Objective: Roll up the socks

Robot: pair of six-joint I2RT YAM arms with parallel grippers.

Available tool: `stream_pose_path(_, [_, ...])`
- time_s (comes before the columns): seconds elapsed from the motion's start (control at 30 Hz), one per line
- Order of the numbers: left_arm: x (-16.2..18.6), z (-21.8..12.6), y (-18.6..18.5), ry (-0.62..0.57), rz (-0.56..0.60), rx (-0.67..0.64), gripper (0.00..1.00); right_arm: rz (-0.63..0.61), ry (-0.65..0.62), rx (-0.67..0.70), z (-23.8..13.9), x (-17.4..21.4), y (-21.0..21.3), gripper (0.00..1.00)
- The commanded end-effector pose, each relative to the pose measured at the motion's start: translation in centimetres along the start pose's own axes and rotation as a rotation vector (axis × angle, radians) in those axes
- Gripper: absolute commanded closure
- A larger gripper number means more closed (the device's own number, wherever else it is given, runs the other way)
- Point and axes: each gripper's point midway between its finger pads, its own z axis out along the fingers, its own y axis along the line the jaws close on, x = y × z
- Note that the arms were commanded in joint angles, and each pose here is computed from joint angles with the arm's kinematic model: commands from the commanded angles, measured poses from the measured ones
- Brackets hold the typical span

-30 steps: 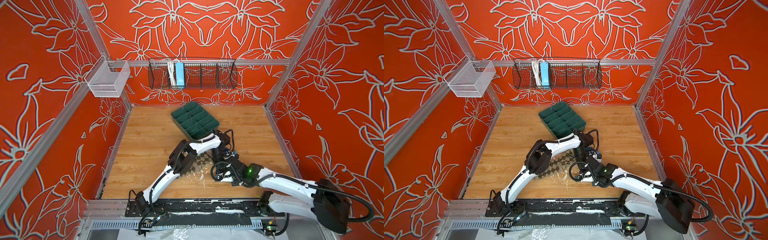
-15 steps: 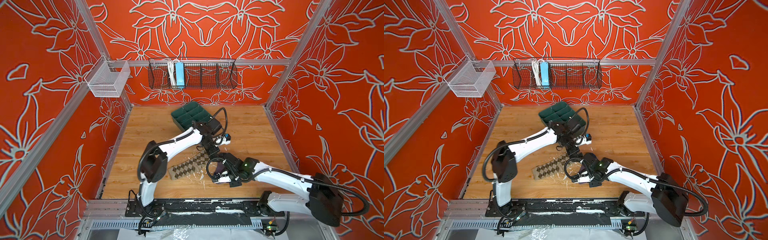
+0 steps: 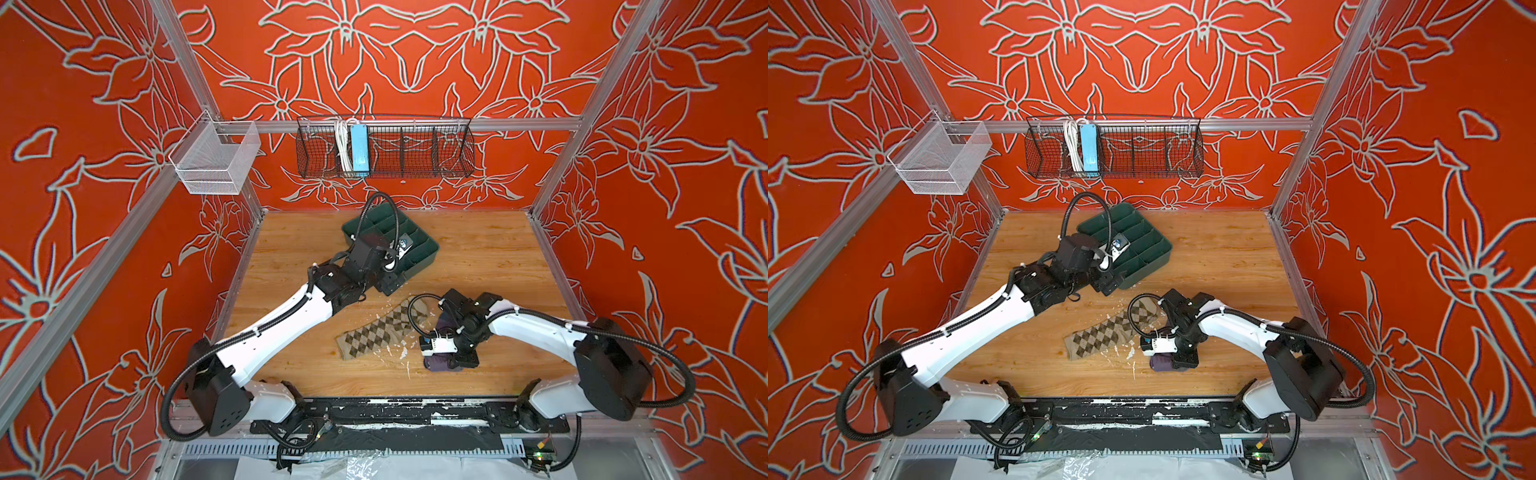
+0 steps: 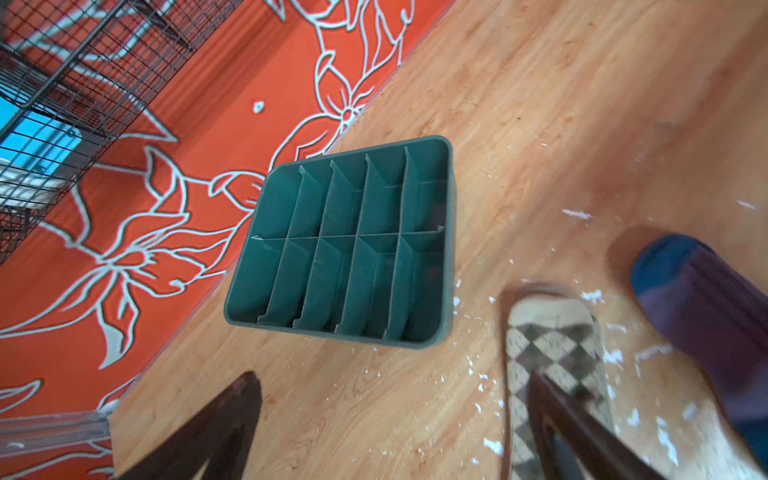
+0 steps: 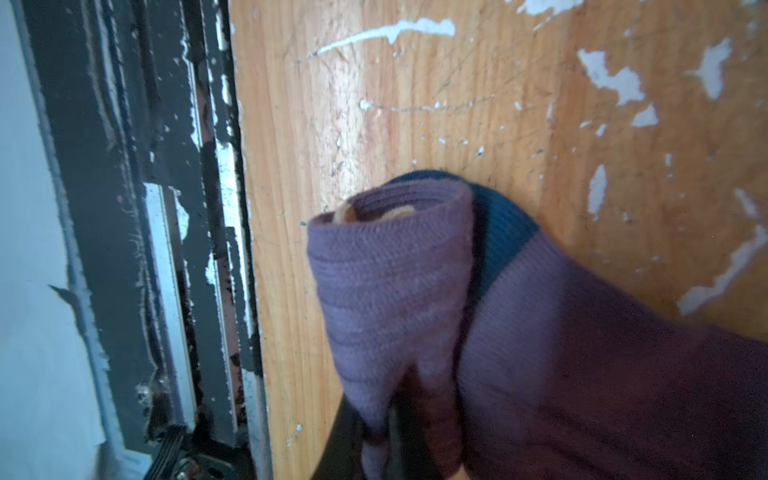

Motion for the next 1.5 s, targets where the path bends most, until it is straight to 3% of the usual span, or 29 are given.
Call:
stream_pose_path(0.0, [-2.1,-4.4,-1.6,-0.159,0.071,0.098,0.02,0.109,-0.038,-0.137,-0.5,0.1,1.1,1.00])
stream_pose_path(0.07, [-2.3,-6.2,-3.9,-0.222,0.182,0.124,0.05,0.150,-0.052,-0.147,-0.6,0.4,0.5,1.00])
stream_pose_path(0.23, [0.2,-7.5,-11.8,-0.292,0.610,0.099,0.05,0.212,-0.083,-0.139,-1.2,0.7,-1.3,1.00])
stream_pose_path(0.43, [4.6,-5.4,-20.8,-0.289,0.752,0.220,0.09,0.253,-0.075,-0.152,-1.0,1.2,-2.3,1.00])
stream_pose_path(0.7, [6.1,0.7,-27.0,-0.215,0.736,0.244,0.16,0.269,-0.084,-0.157,-1.0,1.2,-2.3,1.00])
stream_pose_path(0.8, [6.8,2.6,-28.3,-0.151,0.723,0.272,0.18,0.267,-0.089,-0.148,-1.1,1.2,-2.3,1.00])
stream_pose_path(0.93, [7.5,5.4,-28.7,-0.096,0.680,0.236,0.28,0.267,-0.102,-0.143,-1.3,1.0,-2.3,1.00])
stream_pose_path(1.13, [8.7,7.9,-28.4,-0.042,0.668,0.182,0.52,0.257,-0.119,-0.133,-1.6,0.8,-2.1,1.00])
stream_pose_path(1.23, [10.0,8.4,-28.7,0.000,0.673,0.204,0.71,0.259,-0.118,-0.129,-1.8,0.8,-2.1,1.00])
stream_pose_path(1.33, [10.8,8.5,-28.9,0.041,0.664,0.231,0.97,0.258,-0.120,-0.117,-1.9,0.8,-2.2,1.00])
stream_pose_path(1.43, [10.8,7.7,-28.9,0.087,0.655,0.267,1.00,0.267,-0.110,-0.073,-2.0,1.2,-2.7,1.00])
stream_pose_path(1.47, [10.8,7.3,-28.9,0.103,0.656,0.289,1.00,0.279,-0.096,-0.035,-2.0,1.5,-3.2,0.92])
